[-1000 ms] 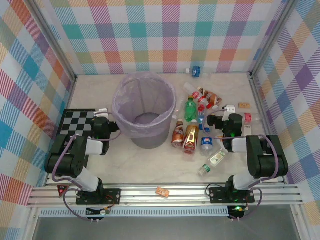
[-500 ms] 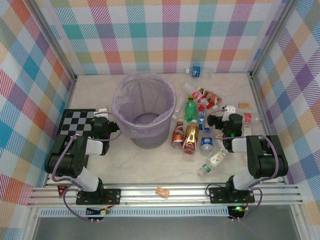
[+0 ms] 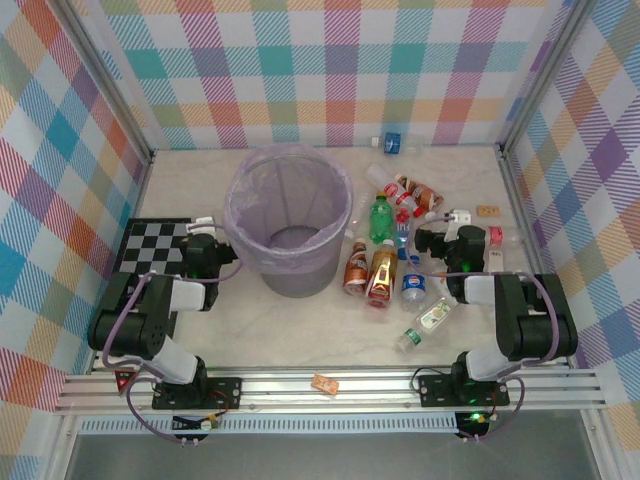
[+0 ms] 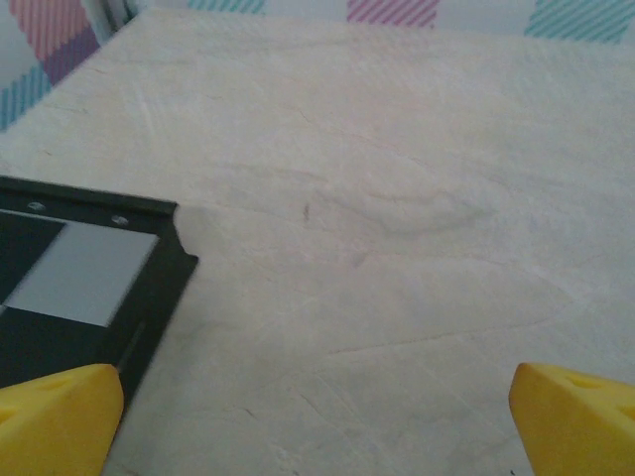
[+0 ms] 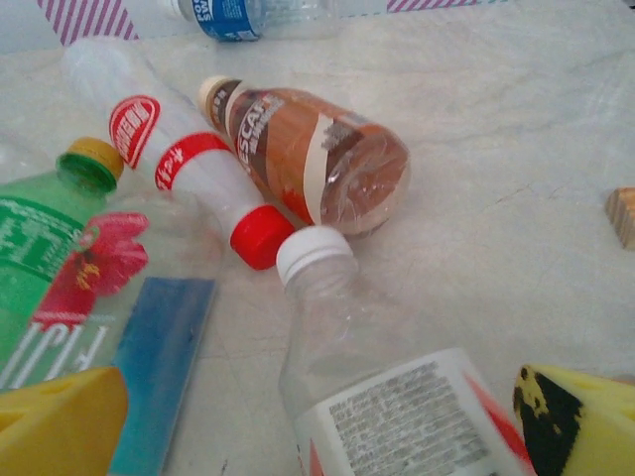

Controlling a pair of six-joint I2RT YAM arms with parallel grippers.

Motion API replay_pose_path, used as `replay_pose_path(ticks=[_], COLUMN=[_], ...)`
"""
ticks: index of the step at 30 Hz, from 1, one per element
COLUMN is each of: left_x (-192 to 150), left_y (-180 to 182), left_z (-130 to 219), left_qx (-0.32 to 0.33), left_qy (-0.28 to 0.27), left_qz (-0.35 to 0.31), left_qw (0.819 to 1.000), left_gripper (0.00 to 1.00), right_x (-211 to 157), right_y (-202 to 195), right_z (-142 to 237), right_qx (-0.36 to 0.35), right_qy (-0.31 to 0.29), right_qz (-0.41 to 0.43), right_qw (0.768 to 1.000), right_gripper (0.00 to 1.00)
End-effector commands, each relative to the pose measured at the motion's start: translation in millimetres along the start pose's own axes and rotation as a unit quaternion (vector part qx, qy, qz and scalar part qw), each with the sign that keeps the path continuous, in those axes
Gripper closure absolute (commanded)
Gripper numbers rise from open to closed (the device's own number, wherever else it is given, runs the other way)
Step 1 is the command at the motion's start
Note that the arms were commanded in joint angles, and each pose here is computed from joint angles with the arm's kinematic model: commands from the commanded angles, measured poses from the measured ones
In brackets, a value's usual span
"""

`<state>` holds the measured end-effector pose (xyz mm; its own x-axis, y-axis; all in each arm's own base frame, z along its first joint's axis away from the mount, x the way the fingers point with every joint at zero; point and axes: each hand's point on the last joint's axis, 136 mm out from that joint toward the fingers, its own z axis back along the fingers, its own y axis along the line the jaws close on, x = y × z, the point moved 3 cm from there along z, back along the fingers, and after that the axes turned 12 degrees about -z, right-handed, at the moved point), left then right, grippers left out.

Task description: Put the plastic bottles in the bin

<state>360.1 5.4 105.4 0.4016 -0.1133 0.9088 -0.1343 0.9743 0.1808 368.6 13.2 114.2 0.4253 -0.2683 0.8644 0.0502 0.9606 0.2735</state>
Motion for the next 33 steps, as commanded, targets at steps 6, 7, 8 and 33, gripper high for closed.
replay_pose_path(ticks=[6,7,8,33], left_x=[37,36,36,212], left_y=[39,43,47,17], left_z=[44,49,56,156], left_qx=[0.08,0.088,0.095,-0.103], left_qy=[-0.001,0.012,0.027,0.13], left_qz=[0.027,0.029,0.033,0.119], left_qw=[0.996,0.996,0.995,0.979], left_gripper=[0.0,0.0,0.0,0.0], right_x=[48,53,58,63], right_y=[14,12,9,-111], right_z=[45,53,63,53], right_qx=[-0.028,-0.047,-0.069,-0.322], right_qy=[0.048,0.057,0.069,0.24], right_qz=[-0.053,-0.069,-0.087,-0.498], right_qw=[0.997,0.995,0.991,0.769], right_gripper=[0.0,0.0,0.0,0.0])
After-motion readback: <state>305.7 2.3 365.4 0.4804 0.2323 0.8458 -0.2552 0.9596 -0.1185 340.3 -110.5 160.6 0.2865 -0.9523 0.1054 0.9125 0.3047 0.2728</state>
